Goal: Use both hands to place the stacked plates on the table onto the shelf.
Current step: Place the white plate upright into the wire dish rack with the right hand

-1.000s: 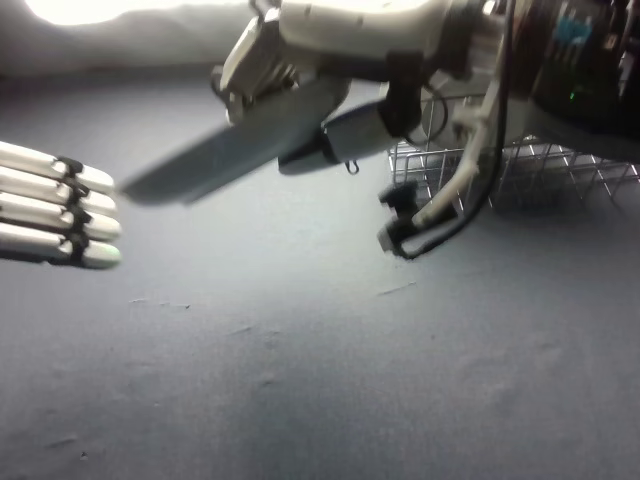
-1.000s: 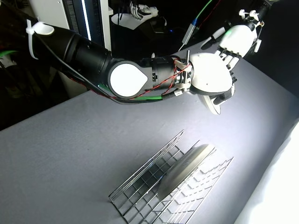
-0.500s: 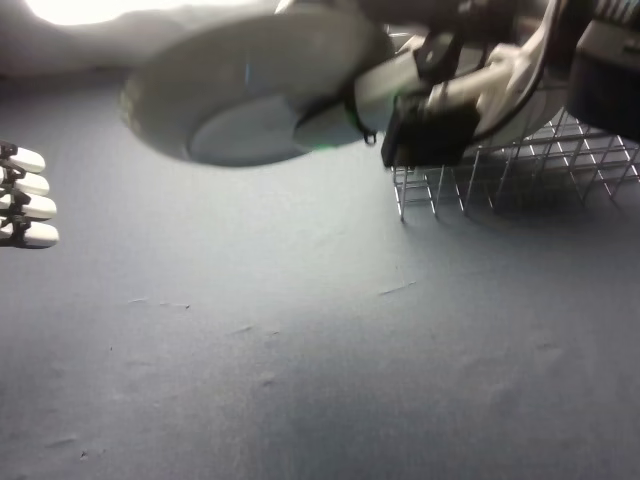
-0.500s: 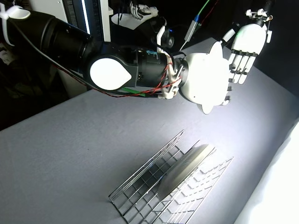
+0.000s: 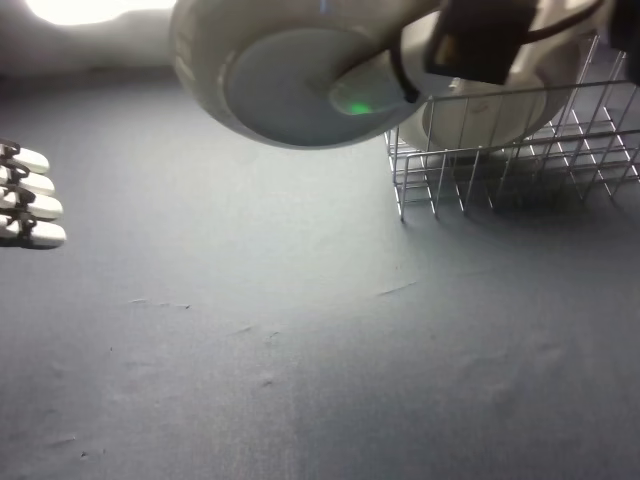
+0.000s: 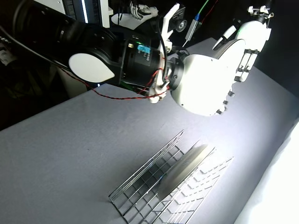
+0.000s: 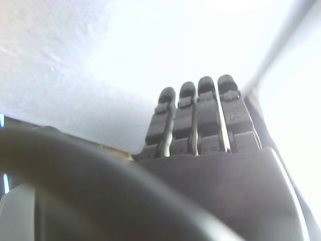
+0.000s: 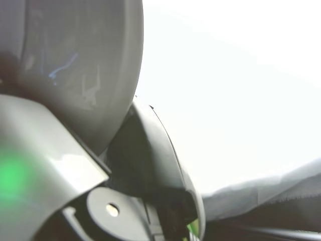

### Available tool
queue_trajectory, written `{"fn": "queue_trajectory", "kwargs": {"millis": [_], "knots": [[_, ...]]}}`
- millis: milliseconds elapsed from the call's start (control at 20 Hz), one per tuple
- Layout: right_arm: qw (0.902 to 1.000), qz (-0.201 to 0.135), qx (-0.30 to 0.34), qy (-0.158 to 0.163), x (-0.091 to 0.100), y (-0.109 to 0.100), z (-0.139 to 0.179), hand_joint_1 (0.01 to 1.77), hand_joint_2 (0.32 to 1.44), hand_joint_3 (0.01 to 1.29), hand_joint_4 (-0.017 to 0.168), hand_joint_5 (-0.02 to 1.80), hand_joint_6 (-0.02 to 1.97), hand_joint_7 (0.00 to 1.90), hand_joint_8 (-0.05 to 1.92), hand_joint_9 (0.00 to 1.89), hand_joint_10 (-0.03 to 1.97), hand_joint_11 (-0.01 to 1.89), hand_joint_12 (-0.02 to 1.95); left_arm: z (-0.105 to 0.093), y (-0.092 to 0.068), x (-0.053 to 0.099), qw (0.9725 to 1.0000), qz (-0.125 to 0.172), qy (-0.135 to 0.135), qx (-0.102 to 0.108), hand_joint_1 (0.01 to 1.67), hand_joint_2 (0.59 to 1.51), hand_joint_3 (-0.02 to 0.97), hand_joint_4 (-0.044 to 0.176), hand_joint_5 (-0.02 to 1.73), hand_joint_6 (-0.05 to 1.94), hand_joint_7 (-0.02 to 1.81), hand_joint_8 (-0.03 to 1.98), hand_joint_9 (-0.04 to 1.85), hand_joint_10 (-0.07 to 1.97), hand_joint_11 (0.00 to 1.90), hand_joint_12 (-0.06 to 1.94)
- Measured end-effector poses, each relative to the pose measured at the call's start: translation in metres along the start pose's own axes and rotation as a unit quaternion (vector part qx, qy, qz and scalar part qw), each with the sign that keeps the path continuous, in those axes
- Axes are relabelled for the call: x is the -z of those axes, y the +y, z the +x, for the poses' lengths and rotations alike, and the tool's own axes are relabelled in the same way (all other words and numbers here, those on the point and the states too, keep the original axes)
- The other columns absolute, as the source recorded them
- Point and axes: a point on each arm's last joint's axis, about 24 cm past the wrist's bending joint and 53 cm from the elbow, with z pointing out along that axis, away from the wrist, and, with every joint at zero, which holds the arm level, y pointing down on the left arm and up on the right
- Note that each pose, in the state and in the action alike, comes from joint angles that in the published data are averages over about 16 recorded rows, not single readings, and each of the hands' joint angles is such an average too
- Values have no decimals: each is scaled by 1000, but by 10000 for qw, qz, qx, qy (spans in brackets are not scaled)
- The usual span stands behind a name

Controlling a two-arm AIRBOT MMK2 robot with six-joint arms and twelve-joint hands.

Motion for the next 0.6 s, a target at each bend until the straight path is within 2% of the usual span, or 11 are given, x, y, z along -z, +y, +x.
{"fn": "queue_trajectory", "kwargs": {"millis": [600], "knots": [[9989,222,248,-342,40,-2,-34,1364,976,15,-8,987,849,1097,691,1054,949,756,1007,-4,-1,1,9999,18,-57,104,12,1090,7,2,21,10,19,-1,17,6,14,0]]}}
